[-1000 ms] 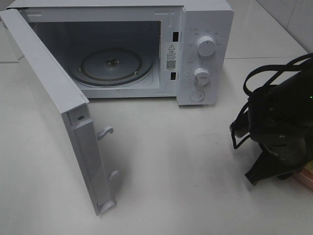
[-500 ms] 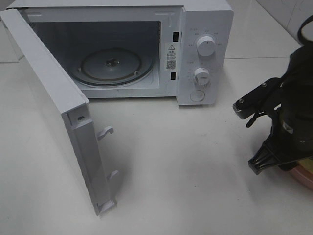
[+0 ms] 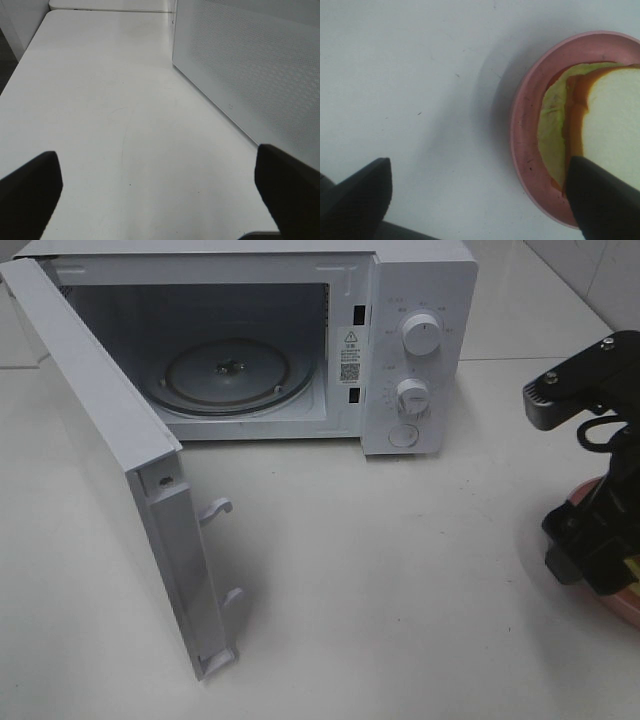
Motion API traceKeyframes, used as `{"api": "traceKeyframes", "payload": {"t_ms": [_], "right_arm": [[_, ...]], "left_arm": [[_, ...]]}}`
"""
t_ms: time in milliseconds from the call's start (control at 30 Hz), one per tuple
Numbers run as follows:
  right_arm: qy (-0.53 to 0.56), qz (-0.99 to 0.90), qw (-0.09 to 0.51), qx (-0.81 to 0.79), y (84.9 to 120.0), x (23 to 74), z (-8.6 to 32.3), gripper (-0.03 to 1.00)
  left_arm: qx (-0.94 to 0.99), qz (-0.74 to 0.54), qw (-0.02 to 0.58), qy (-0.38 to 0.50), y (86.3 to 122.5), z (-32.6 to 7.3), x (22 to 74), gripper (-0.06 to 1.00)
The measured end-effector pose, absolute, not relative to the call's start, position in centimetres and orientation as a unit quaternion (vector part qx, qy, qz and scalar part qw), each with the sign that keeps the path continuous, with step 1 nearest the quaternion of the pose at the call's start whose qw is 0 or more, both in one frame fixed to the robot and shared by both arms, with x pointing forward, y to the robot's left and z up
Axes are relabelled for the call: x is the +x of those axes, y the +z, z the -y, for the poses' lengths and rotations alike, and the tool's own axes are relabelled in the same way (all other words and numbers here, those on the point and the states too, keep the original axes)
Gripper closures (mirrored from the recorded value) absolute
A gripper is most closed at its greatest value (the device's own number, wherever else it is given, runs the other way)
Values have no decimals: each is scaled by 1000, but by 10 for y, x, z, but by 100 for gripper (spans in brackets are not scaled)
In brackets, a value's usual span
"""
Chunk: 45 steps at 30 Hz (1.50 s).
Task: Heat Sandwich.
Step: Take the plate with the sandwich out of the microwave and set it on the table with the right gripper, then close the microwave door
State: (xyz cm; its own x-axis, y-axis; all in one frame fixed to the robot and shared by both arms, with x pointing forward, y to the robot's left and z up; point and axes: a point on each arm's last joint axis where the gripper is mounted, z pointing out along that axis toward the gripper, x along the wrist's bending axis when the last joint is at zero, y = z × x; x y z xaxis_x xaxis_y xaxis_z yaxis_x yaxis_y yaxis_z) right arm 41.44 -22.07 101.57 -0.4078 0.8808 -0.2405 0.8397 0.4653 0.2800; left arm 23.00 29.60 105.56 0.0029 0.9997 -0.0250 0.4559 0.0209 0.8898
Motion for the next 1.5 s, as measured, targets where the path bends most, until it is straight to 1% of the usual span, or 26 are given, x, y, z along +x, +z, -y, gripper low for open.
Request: {"api": "traceKeyframes", "payload": {"t_ms": [100, 133, 233, 300, 433, 467, 600, 733, 867, 1033, 1200, 1233, 1400, 1500], "right_arm": [[91, -839, 167, 511, 1030, 400, 224, 9], [91, -839, 167, 511, 1030, 400, 224, 9], [133, -834, 161, 511, 1049, 378, 232, 9], [137, -832, 162, 512, 1052, 373, 234, 10], [161, -825, 176, 512, 1068, 347, 250, 11], [161, -825, 176, 512, 1068, 347, 250, 11], [191, -815, 194, 511, 1080, 319, 268, 13], [208, -809, 203, 511, 1084, 306, 276, 14], [225, -801, 211, 513, 1087, 290, 286, 15], [257, -788, 227, 511, 1082, 270, 298, 16], [274, -762, 254, 530, 1073, 255, 308, 17], [281, -746, 269, 541, 1070, 249, 311, 18], [306, -706, 298, 565, 1062, 240, 313, 20], [318, -692, 304, 572, 1059, 237, 312, 20]], "left_arm": [[600, -607, 377, 361, 1056, -296, 230, -2], [600, -607, 377, 361, 1056, -296, 230, -2], [600, -607, 377, 361, 1056, -296, 230, -2], [600, -607, 377, 361, 1056, -296, 230, -2], [600, -607, 377, 361, 1056, -296, 230, -2], [600, -607, 377, 361, 1056, -296, 230, -2], [600, -607, 377, 361, 1056, -296, 230, -2], [600, -607, 377, 361, 1056, -296, 230, -2], [600, -607, 377, 361, 1056, -296, 230, -2], [600, -607, 377, 361, 1056, -296, 230, -2], [600, -607, 377, 361, 1056, -296, 230, -2], [600, -607, 377, 361, 1056, -296, 230, -2], [600, -607, 377, 361, 1056, -296, 230, -2], [600, -607, 377, 361, 1056, -296, 230, -2]]}}
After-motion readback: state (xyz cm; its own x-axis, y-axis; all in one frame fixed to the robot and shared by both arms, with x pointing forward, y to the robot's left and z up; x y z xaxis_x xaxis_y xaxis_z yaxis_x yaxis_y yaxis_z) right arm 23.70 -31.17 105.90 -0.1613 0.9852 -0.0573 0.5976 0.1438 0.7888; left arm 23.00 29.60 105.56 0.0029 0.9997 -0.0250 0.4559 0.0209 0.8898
